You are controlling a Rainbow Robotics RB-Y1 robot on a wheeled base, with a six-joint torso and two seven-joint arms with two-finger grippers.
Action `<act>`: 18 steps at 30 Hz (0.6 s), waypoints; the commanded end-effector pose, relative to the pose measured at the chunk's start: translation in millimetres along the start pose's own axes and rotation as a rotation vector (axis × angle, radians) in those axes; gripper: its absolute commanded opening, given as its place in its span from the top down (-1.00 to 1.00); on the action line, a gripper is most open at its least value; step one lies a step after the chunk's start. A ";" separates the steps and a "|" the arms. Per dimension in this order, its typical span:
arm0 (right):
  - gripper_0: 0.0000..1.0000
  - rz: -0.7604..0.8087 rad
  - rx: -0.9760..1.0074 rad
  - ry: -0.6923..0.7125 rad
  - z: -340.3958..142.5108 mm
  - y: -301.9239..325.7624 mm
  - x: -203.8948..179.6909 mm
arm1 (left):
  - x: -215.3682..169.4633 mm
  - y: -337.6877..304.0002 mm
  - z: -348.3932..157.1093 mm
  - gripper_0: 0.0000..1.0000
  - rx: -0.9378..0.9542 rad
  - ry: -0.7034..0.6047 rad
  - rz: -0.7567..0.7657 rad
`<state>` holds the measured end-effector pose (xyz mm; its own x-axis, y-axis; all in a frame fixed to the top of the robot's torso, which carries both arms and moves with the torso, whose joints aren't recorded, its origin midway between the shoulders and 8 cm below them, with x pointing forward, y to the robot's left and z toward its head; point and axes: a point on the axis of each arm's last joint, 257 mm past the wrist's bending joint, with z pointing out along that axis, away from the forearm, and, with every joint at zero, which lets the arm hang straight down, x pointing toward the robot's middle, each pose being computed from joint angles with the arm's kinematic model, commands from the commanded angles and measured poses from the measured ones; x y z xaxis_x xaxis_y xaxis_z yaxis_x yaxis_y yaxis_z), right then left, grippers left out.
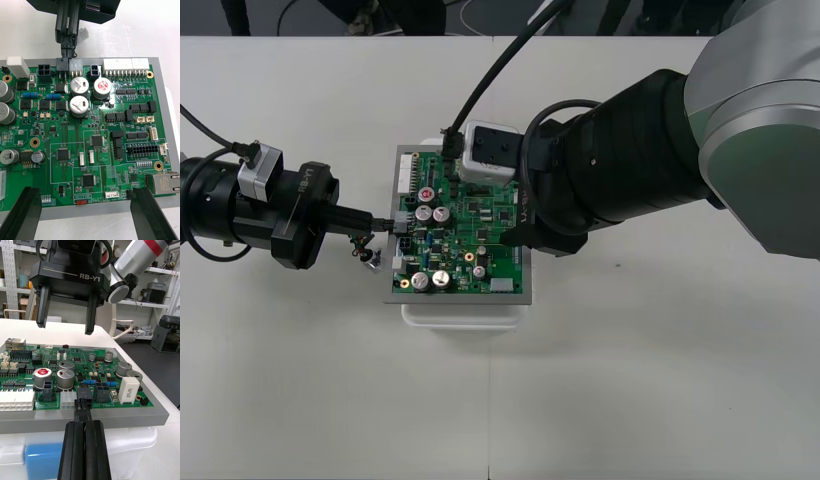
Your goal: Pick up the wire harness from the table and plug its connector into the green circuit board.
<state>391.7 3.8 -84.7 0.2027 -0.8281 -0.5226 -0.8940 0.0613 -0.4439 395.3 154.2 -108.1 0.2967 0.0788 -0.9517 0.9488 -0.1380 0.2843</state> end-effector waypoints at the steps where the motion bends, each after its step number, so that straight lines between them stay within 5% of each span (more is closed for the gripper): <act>1: -0.39 -0.027 -0.014 -0.030 -3.7 8.4 -10.9 | -21.9 -6.7 -1.0 1.00 0.057 -0.018 0.028; 18: -0.38 -0.029 -0.015 -0.028 -3.8 8.6 -9.4 | -16.0 -9.8 -9.5 1.00 0.057 0.019 0.025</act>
<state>386.4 6.0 -85.9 0.2060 -0.8231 -0.5292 -0.9022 0.0497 -0.4285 393.3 155.0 -106.2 0.3031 0.0819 -0.9494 0.9461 -0.1453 0.2895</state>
